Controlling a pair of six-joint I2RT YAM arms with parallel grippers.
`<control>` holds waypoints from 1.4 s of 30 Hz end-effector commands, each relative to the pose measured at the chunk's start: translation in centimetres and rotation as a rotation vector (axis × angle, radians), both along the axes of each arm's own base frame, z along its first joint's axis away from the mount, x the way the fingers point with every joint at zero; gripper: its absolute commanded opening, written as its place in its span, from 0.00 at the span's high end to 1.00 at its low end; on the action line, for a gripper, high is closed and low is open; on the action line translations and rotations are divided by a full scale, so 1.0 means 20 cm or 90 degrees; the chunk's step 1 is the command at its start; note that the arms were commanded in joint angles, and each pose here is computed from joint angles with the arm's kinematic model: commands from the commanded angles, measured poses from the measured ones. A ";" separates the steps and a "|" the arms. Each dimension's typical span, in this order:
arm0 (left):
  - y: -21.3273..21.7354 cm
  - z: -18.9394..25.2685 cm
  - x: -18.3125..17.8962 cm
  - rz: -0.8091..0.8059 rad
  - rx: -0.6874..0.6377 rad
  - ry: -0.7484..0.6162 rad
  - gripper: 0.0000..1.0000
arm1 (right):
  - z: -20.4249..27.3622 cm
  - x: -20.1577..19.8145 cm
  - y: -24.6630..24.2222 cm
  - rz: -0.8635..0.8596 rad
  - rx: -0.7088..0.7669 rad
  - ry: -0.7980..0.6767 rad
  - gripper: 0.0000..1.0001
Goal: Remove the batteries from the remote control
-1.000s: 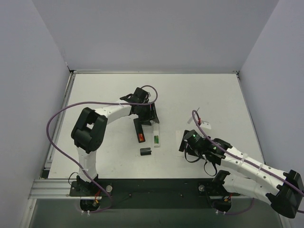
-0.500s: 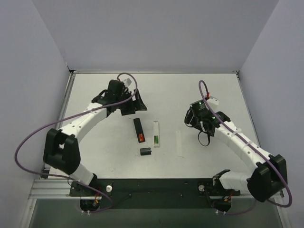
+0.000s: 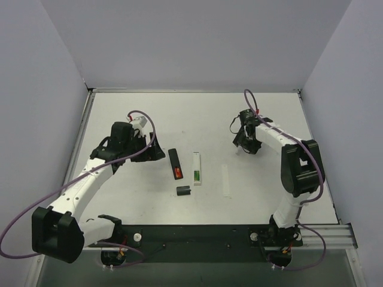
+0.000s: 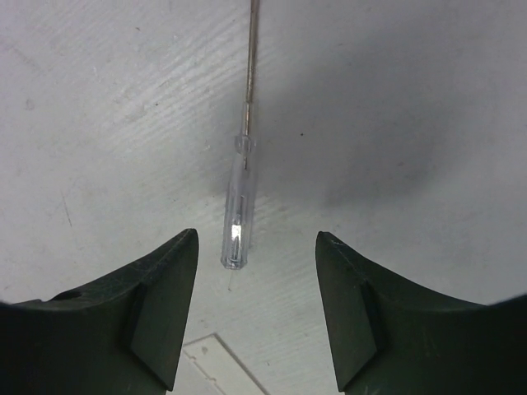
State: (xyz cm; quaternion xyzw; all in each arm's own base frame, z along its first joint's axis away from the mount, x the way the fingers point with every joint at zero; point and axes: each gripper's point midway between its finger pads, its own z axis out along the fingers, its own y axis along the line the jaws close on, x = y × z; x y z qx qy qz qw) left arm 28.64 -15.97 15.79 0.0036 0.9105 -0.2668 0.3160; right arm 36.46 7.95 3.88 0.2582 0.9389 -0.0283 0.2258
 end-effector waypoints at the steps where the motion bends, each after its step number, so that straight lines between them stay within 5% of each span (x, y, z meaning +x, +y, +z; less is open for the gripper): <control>1: 0.01 0.05 -0.03 -0.030 0.004 -0.066 0.09 | -0.03 0.08 0.05 0.016 0.019 0.013 0.46; 9: -0.02 0.06 -0.04 -0.043 -0.017 -0.066 0.12 | -0.17 0.03 0.02 0.010 0.002 0.059 0.55; 12: -0.08 0.07 -0.07 -0.069 -0.054 -0.063 0.14 | -0.20 -0.04 -0.01 0.014 -0.012 0.067 0.66; 16: -0.10 0.06 -0.07 -0.075 -0.067 -0.051 0.16 | -0.14 -0.08 -0.01 0.037 -0.014 0.050 0.93; 19: -0.13 0.05 -0.08 -0.082 -0.086 -0.040 0.18 | -0.03 -0.10 0.05 0.101 -0.002 0.019 0.99; 24: -0.15 0.05 -0.08 -0.077 -0.111 -0.029 0.19 | 0.31 -0.25 0.39 0.312 0.093 -0.054 1.00; 31: -0.31 0.33 -0.13 -0.139 -0.269 -0.030 0.19 | 0.58 -0.63 0.94 0.572 0.285 -0.109 1.00; 42: -0.40 0.55 -0.11 -0.171 -0.375 -0.042 0.34 | 0.80 -0.89 1.24 0.649 0.448 -0.177 1.00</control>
